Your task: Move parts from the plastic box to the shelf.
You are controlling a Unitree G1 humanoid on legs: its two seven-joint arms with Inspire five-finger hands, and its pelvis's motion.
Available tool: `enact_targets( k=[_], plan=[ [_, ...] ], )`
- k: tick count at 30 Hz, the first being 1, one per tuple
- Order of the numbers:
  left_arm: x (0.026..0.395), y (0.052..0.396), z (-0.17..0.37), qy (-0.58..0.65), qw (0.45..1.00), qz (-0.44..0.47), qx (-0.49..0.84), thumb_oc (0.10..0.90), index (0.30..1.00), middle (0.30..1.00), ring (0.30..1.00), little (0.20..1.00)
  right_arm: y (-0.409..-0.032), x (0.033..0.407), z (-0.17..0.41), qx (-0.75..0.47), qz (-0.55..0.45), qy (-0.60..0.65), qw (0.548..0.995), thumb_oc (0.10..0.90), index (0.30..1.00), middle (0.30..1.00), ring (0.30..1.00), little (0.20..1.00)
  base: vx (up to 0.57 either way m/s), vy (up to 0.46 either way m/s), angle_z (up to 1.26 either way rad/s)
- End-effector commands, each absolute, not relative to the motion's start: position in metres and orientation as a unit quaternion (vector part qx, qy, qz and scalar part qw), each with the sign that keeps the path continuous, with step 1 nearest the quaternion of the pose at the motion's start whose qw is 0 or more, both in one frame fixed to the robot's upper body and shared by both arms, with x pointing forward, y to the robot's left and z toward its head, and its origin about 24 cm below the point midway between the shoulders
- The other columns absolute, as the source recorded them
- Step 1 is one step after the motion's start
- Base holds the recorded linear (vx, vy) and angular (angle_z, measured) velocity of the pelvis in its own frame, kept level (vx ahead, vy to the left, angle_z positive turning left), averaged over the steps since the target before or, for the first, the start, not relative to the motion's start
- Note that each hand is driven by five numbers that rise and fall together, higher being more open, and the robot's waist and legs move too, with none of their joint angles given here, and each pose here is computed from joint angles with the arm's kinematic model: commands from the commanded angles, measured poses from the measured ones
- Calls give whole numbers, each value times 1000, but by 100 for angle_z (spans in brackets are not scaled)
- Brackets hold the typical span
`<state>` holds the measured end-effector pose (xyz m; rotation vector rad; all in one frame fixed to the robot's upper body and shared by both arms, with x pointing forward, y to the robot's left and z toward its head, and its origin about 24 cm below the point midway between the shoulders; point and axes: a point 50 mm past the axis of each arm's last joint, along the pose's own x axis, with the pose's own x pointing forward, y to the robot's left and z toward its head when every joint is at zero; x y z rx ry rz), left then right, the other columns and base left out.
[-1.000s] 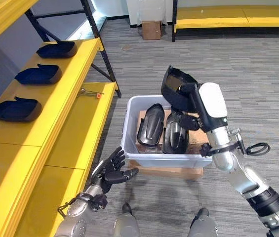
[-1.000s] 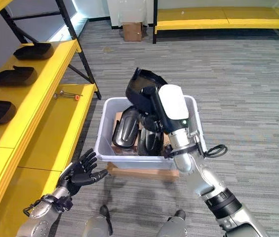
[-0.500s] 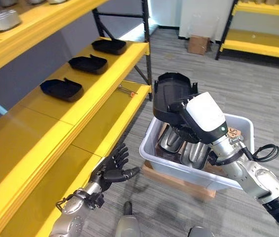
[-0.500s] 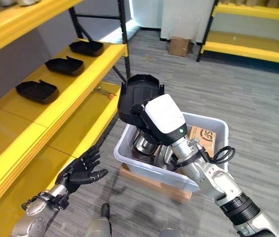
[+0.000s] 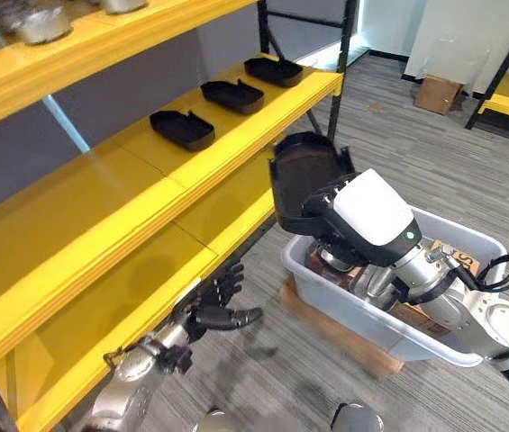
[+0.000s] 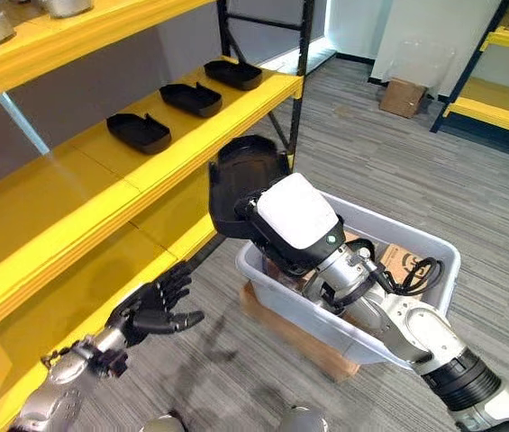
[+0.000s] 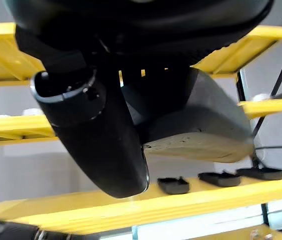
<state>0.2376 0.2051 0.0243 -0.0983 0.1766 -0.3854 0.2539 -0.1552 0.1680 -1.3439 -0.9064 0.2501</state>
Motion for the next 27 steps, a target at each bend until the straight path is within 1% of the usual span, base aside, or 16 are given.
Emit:
enact_targets(
  k=[1, 4, 7, 11, 14, 17, 21, 22, 27],
  plan=[
    [246, 214, 81, -42, 981, -187, -12, 900, 1000, 1000, 1000, 1000, -141, 238, 230, -517, 22, -553, 653, 400, 300, 300, 300, 300, 24, 306, 31],
    [240, 220, 85, -52, 985, -163, 3, 900, 1000, 1000, 1000, 1000, -135, 233, 229, -520, 29, -559, 645, 400, 300, 300, 300, 300, -16, 210, 32],
    [237, 226, 90, -76, 985, -152, -15, 900, 1000, 1000, 1000, 1000, -129, 229, 234, -509, 33, -574, 641, 400, 300, 300, 300, 300, -76, 131, 40],
    [237, 229, 79, -55, 988, -145, -14, 900, 1000, 1000, 1000, 1000, -117, 230, 244, -509, 44, -593, 622, 400, 300, 300, 300, 300, -48, 97, 39],
    [235, 231, 71, -49, 989, -142, -12, 900, 1000, 1000, 1000, 1000, -106, 230, 255, -512, 49, -616, 596, 400, 300, 300, 300, 300, -1, 110, 31],
    [231, 234, 63, -38, 989, -141, -13, 900, 1000, 1000, 1000, 1000, -99, 229, 261, -508, 65, -623, 592, 400, 300, 300, 300, 300, 181, 156, 36],
    [221, 237, 53, -23, 989, -146, -10, 900, 1000, 1000, 1000, 1000, -92, 221, 264, -509, 93, -642, 565, 400, 300, 300, 300, 300, 123, 193, 36],
    [219, 239, 50, -22, 989, -146, -9, 900, 1000, 1000, 1000, 1000, -90, 220, 265, -513, 93, -651, 551, 400, 300, 300, 300, 300, 43, 168, 19],
    [219, 238, 44, -17, 988, -148, -45, 900, 1000, 1000, 1000, 1000, -90, 223, 270, -520, 80, -655, 543, 400, 300, 300, 300, 300, 15, 182, 10]
  ],
)
